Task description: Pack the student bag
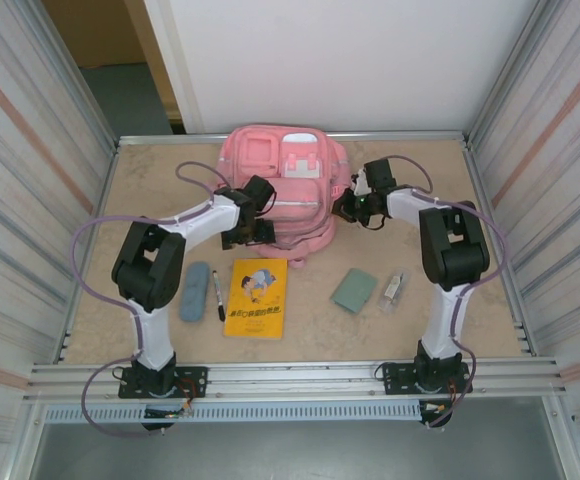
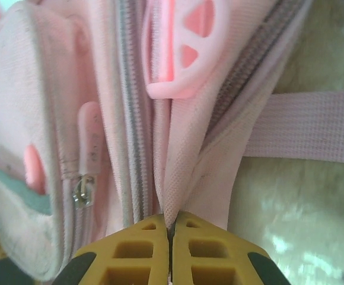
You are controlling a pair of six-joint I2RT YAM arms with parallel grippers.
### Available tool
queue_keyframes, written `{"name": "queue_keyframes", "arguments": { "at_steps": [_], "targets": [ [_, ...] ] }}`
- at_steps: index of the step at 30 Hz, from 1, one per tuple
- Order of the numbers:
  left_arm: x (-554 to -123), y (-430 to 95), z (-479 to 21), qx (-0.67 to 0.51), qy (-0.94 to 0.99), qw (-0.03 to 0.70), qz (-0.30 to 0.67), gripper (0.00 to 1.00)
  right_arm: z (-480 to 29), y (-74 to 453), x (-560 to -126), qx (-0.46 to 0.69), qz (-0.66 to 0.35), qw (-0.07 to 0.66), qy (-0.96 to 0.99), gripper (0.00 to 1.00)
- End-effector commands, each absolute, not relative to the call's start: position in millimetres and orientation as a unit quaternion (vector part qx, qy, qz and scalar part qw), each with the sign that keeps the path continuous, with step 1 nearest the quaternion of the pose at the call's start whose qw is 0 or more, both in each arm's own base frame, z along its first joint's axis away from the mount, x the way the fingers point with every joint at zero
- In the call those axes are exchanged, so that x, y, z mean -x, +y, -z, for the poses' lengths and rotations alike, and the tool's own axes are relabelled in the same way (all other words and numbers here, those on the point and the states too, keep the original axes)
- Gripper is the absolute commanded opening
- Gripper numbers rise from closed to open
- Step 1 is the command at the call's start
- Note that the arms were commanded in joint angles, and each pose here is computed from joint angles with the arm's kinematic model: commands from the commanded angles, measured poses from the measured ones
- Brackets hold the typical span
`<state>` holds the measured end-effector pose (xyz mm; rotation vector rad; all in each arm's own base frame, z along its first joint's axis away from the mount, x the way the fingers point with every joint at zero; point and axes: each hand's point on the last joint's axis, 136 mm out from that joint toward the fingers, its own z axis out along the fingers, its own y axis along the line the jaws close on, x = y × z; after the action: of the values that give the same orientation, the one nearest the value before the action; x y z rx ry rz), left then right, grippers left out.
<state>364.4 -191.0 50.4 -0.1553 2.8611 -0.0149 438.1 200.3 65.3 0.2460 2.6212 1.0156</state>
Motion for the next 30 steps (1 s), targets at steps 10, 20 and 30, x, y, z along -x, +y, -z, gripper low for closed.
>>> {"name": "queue_keyframes", "arguments": {
  "at_steps": [10,20,30],
  "targets": [
    [-413.2,-205.8,-130.0,0.018,0.971,0.234,0.041,0.92,-157.7,247.6,-374.9,-0.068,-0.469,0.133,0.87,0.04],
    [-321.8,-179.7,-157.3,0.137,0.955,0.217,0.146,0.98,-211.9,252.0,-375.7,-0.101,-0.503,0.176,0.84,0.03],
    [-305.1,-192.8,-140.6,0.187,0.935,0.232,0.191,0.94,-217.9,272.5,-358.4,-0.095,-0.505,0.18,0.839,0.02]
  ]
}}
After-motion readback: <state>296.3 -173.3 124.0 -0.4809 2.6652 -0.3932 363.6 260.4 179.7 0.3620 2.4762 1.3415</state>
